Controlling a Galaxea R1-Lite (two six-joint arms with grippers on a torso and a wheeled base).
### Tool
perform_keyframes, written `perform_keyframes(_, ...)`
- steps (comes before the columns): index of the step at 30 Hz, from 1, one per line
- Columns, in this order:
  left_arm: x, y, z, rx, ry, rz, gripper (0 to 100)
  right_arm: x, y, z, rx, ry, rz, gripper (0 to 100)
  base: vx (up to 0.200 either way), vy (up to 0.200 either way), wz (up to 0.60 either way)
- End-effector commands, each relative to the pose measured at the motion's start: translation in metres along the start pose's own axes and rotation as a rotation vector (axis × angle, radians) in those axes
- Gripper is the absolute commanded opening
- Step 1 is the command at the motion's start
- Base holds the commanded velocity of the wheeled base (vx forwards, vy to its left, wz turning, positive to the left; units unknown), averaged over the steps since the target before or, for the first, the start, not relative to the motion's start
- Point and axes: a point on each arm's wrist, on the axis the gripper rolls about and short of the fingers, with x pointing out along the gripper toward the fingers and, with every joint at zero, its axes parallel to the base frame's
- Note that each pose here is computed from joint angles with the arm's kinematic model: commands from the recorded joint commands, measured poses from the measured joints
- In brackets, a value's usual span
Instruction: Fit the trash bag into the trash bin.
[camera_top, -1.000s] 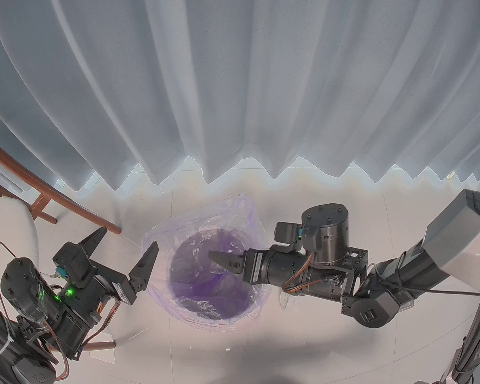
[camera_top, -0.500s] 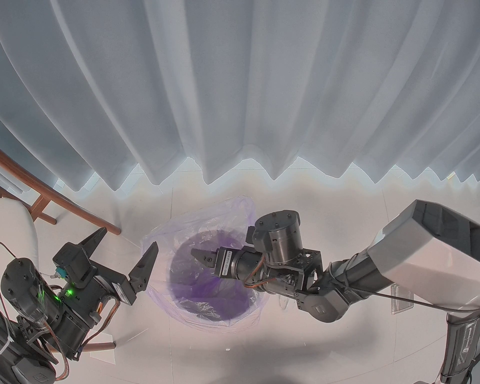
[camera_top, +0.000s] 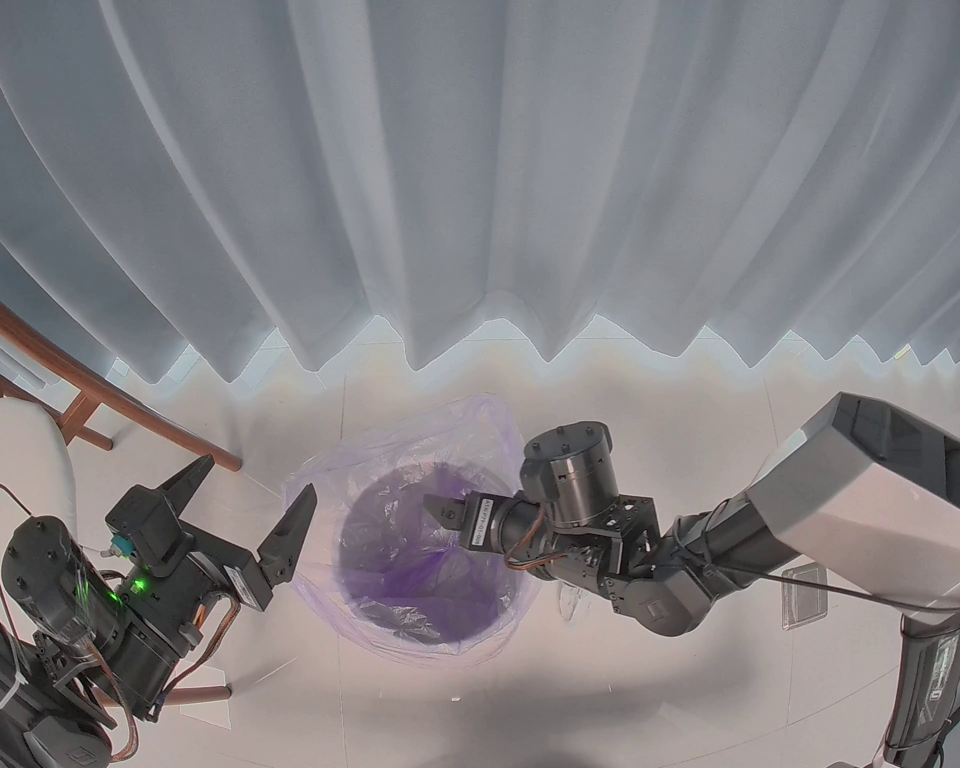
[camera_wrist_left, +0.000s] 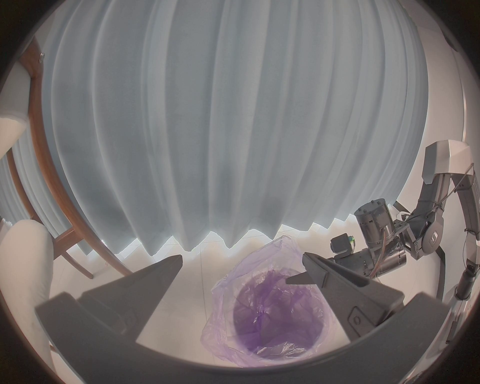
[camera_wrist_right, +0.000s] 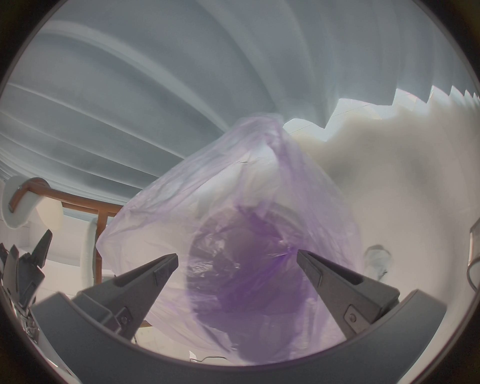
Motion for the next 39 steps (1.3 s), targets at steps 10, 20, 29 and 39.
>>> perform_keyframes(10, 0.000, 0.000, 0.000, 0.000, -0.001, 0.001, 100, -0.023, -0.042, 0.026, -0.042, -0.040, -0.106, 100, 0.000, 0.000, 0.00)
perform_keyframes(20, 0.000, -0.001, 0.000, 0.000, 0.000, -0.003, 100, 0.000, -0.050, -0.003, -0.169, 0.006, -0.105, 100, 0.000, 0.000, 0.00)
perform_keyframes(29, 0.000, -0.001, -0.002, 0.003, 0.008, -0.003, 100, 0.017, -0.057, -0.012, -0.264, 0.024, -0.113, 100, 0.000, 0.000, 0.00)
perform_keyframes(39, 0.000, -0.001, -0.002, 0.003, 0.009, -0.003, 100, 0.031, -0.062, -0.018, -0.324, 0.035, -0.122, 100, 0.000, 0.000, 0.00)
